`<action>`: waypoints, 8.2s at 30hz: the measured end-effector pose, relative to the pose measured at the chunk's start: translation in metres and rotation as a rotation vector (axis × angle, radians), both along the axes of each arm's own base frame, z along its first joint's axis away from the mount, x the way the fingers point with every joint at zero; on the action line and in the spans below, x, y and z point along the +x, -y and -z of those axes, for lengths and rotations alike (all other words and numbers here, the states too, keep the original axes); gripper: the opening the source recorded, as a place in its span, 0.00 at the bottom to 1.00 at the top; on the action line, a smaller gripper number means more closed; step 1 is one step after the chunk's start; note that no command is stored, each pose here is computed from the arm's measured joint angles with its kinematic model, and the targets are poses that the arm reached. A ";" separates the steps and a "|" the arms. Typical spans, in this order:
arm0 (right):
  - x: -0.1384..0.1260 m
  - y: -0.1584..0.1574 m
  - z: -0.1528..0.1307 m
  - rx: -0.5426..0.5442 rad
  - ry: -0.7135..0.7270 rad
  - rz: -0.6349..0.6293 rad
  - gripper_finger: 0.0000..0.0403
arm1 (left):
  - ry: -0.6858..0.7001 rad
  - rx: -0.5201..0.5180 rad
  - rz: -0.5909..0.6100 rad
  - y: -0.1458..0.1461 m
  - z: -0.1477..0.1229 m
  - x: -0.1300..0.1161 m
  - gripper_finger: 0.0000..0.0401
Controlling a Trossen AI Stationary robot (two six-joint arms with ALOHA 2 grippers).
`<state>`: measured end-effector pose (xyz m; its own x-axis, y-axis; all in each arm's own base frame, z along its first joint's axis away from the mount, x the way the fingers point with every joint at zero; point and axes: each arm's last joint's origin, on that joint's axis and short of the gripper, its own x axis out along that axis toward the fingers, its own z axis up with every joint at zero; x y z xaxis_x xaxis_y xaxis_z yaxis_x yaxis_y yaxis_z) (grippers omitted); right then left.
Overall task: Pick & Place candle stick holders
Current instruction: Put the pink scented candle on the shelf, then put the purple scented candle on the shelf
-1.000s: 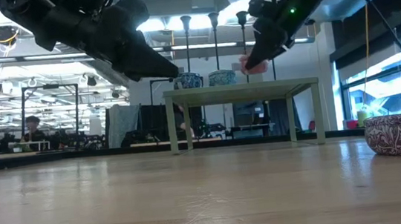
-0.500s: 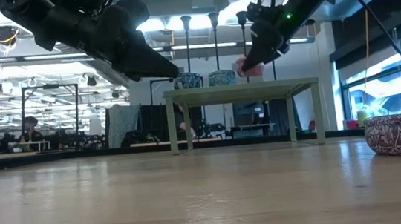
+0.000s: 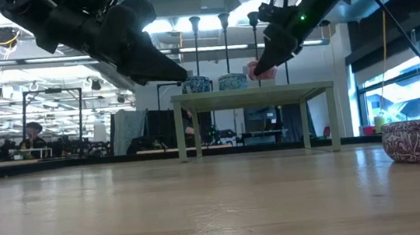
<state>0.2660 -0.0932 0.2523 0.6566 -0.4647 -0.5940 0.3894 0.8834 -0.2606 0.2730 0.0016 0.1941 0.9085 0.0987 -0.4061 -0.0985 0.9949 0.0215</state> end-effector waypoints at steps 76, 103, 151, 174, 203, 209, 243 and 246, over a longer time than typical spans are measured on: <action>-0.003 0.000 0.006 0.104 -0.015 0.019 0.79 | 0.000 -0.007 -0.003 0.000 0.000 0.000 0.21; -0.004 0.008 0.004 0.146 0.031 0.021 0.87 | 0.000 -0.007 -0.003 0.000 0.000 0.000 0.21; -0.079 -0.159 0.050 0.459 -0.387 -0.610 0.88 | 0.000 -0.007 -0.004 0.000 0.000 0.000 0.21; -0.068 -0.184 0.105 0.331 -0.366 -0.630 0.88 | 0.001 -0.007 -0.003 0.000 0.000 0.000 0.21; -0.061 -0.191 0.106 0.476 -0.332 -0.599 0.88 | 0.000 -0.007 -0.004 0.000 0.000 0.000 0.21; -0.063 -0.194 0.113 0.464 -0.383 -0.607 0.88 | 0.001 -0.007 -0.003 0.000 0.000 0.000 0.21; -0.070 -0.197 0.115 0.362 -0.421 -0.594 0.73 | 0.001 -0.007 -0.004 0.000 0.000 0.000 0.21; -0.069 -0.197 0.115 0.365 -0.409 -0.596 0.72 | 0.001 -0.007 -0.004 0.000 0.000 0.000 0.21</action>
<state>0.1968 0.1041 0.1376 0.4305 0.1643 -0.8875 -0.2378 0.9692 0.0641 0.2729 0.0017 0.1941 0.9084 0.0990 -0.4061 -0.1021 0.9947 0.0142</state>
